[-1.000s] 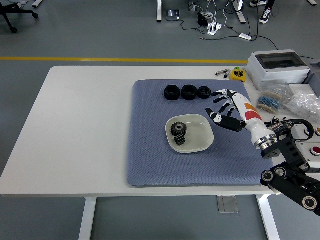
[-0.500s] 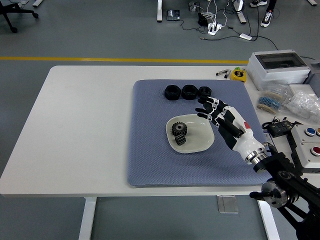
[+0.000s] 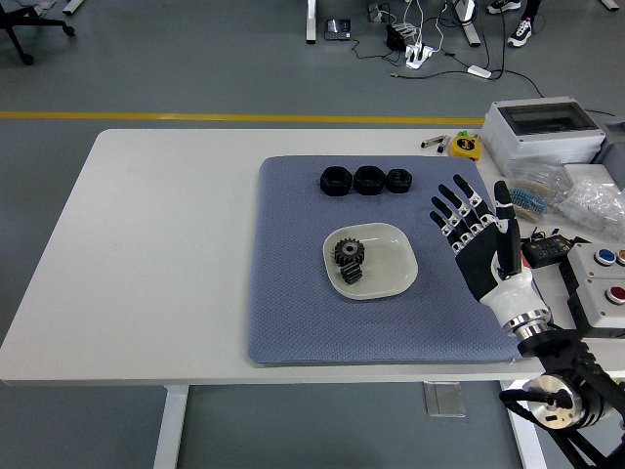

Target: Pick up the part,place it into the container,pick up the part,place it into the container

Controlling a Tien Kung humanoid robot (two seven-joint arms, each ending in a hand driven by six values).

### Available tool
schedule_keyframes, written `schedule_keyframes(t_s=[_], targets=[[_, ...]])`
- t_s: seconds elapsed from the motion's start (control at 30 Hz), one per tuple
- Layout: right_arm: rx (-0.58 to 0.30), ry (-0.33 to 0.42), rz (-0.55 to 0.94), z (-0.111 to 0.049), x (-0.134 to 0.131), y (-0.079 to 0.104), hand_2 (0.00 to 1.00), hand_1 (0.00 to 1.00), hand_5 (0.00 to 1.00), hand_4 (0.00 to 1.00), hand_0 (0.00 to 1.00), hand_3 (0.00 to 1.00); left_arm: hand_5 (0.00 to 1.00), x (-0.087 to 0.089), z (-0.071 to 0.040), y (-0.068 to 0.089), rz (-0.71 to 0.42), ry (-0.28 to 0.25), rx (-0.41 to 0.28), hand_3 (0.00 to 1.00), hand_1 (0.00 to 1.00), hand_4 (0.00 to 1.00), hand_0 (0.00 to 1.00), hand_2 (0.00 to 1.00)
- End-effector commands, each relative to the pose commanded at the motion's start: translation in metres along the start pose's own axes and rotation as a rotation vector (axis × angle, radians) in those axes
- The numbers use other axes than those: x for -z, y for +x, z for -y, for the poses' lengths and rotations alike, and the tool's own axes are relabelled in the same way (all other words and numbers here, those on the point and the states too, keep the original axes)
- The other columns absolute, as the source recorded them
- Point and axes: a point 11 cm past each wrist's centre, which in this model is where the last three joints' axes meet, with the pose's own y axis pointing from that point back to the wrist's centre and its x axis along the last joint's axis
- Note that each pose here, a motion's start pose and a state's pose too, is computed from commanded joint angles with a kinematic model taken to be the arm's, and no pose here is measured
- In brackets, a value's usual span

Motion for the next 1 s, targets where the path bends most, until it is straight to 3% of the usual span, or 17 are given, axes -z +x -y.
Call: schedule_keyframes(t_s=[0.03,0.2,0.23,0.47,0.73,1.0], targets=[[-0.032,0.008,-0.009,-0.001,0.003,0.006,0.857,0.883,0.924,0.998,0.984,0.863,0.657,-0.001,0.000,0.001,-0.001,-0.002,-0.002,0.641,0.698,0.660,0.688,0.734],[-0.118,0.034,-0.085,-0.008,0.013,0.028,0.857,0.883,0.924,0.998,0.984,0.863,0.657,-0.002,0.000,0.004,-0.019,-0.007,-0.012,0.641,0.698,0.660,0.688,0.734],[-0.136,0.038,-0.102,-0.011,0.016,0.034,0.840,0.859,0.904,0.998,0.941,0.837,0.656,-0.002,0.000,0.005,-0.022,-0.007,-0.015,0.641,0.697,0.660,0.688,0.735],[-0.238,0.073,-0.173,-0.033,0.027,0.060,0.831,0.841,0.885,0.998,0.908,0.827,0.656,0.004,0.001,0.008,-0.021,-0.005,-0.014,0.641,0.704,0.660,0.689,0.736],[-0.201,0.049,-0.401,-0.049,0.035,0.060,0.827,0.835,0.875,0.998,0.897,0.822,0.657,0.013,0.001,-0.001,-0.017,-0.010,0.011,0.639,0.707,0.661,0.689,0.734],[-0.203,0.086,-0.453,-0.047,0.053,0.058,0.821,0.830,0.856,0.998,0.890,0.816,0.657,0.010,0.000,-0.004,-0.010,-0.027,0.014,0.640,0.699,0.662,0.690,0.734]])
